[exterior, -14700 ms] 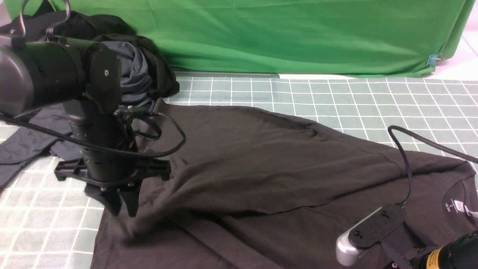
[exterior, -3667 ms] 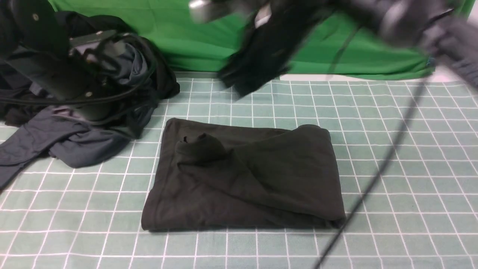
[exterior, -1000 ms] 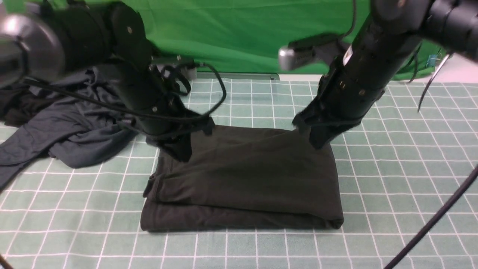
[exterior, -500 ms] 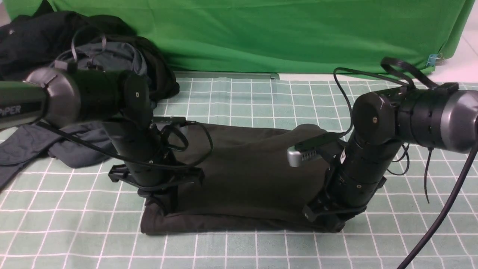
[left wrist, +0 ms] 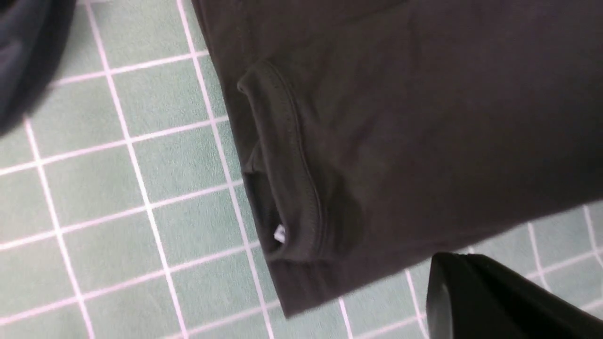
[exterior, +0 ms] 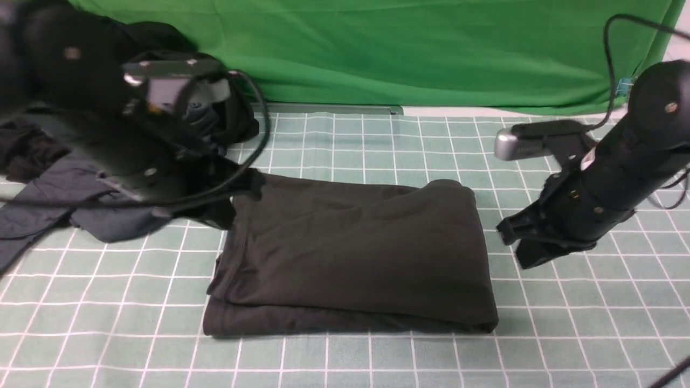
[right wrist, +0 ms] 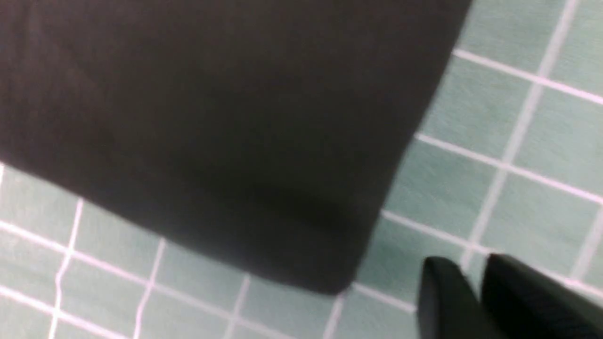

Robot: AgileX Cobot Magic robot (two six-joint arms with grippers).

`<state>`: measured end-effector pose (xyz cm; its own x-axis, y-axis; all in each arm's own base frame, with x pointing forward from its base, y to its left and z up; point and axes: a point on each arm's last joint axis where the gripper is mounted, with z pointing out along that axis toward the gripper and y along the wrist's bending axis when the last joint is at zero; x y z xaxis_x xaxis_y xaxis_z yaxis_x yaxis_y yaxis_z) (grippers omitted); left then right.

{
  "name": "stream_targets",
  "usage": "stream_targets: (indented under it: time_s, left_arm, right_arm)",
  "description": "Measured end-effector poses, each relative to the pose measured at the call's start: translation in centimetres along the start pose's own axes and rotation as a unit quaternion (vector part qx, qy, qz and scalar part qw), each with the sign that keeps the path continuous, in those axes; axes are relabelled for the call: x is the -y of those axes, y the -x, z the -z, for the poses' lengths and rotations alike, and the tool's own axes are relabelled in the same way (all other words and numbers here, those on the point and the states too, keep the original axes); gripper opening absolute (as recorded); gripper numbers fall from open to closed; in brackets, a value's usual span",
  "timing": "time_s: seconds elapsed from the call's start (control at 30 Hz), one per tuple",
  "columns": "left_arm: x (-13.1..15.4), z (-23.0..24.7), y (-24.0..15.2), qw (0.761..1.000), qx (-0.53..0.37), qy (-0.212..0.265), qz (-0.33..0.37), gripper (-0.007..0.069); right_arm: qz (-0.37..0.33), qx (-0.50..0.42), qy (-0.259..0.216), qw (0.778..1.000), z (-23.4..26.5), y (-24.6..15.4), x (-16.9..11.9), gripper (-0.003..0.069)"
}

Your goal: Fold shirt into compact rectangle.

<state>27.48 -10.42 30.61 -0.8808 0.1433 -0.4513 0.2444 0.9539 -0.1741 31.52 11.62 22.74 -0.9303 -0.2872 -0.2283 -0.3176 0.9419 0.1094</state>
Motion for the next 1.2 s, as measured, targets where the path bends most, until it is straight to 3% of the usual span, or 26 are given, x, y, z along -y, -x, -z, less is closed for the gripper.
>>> stream_targets:
  time_s: [0.13,0.27,0.4,0.47,0.5,0.53,0.57,0.63,0.97,1.03,1.13,1.2]
  left_arm:
    - [-0.2,0.9,-2.4,1.0,-0.001,-0.002,0.002,-0.0006]
    - [-0.6,0.8,-4.7,1.0,-0.012,0.0,0.018,-0.0006]
    - [-0.7,0.8,-5.7,1.0,-0.017,0.001,0.023,-0.0006]
    - [-0.8,0.8,-6.0,0.999,-0.019,0.001,0.026,-0.0006]
    - [-0.8,0.7,-6.1,0.999,-0.02,0.001,0.028,-0.0006]
    - [-0.8,0.7,-6.1,0.999,-0.021,0.001,0.03,-0.0006]
    - [-0.8,0.7,-6.1,0.999,-0.021,0.001,0.031,-0.0006]
    - [-0.7,0.7,-6.1,0.999,-0.022,-0.001,0.033,-0.0006]
    - [-0.4,0.7,-5.8,0.999,-0.006,-0.02,0.049,-0.0006]
    - [-0.4,0.7,-5.7,0.998,-0.001,-0.023,0.051,-0.0006]
    - [-0.3,0.7,-5.7,0.998,0.002,-0.025,0.052,-0.0006]
    - [-0.3,0.7,-5.7,0.998,0.002,-0.026,0.052,-0.0006]
  right_arm:
    - [-0.012,0.004,0.014,1.0,-2.5,0.8,-0.1,0.0377]
    - [-0.036,0.002,0.032,0.999,-5.0,1.3,-0.2,0.0484]
    - [-0.041,-0.012,0.035,0.998,-6.6,1.3,-0.1,0.0464]
    - [-0.022,-0.022,0.038,0.999,-7.4,1.2,-0.1,0.037]
    - [-0.016,-0.021,0.04,0.999,-7.4,1.2,-0.1,0.0219]
    - [-0.013,-0.02,0.041,0.999,-7.3,1.3,-0.1,0.015]
    - [-0.011,-0.017,0.04,0.999,-7.1,1.3,-0.1,0.0095]
    - [-0.01,-0.016,0.035,0.999,-6.7,1.3,0.4,0.006]
    - [-0.032,-0.047,0.005,0.998,-3.2,0.0,4.5,0.0078]
    - [-0.031,-0.056,0.005,0.998,-3.2,-0.1,4.4,0.0146]
    - [-0.024,-0.073,0.003,0.997,-2.9,-0.5,4.5,0.0305]
    - [-0.011,-0.081,-0.004,0.997,-2.1,-0.8,4.5,0.0331]
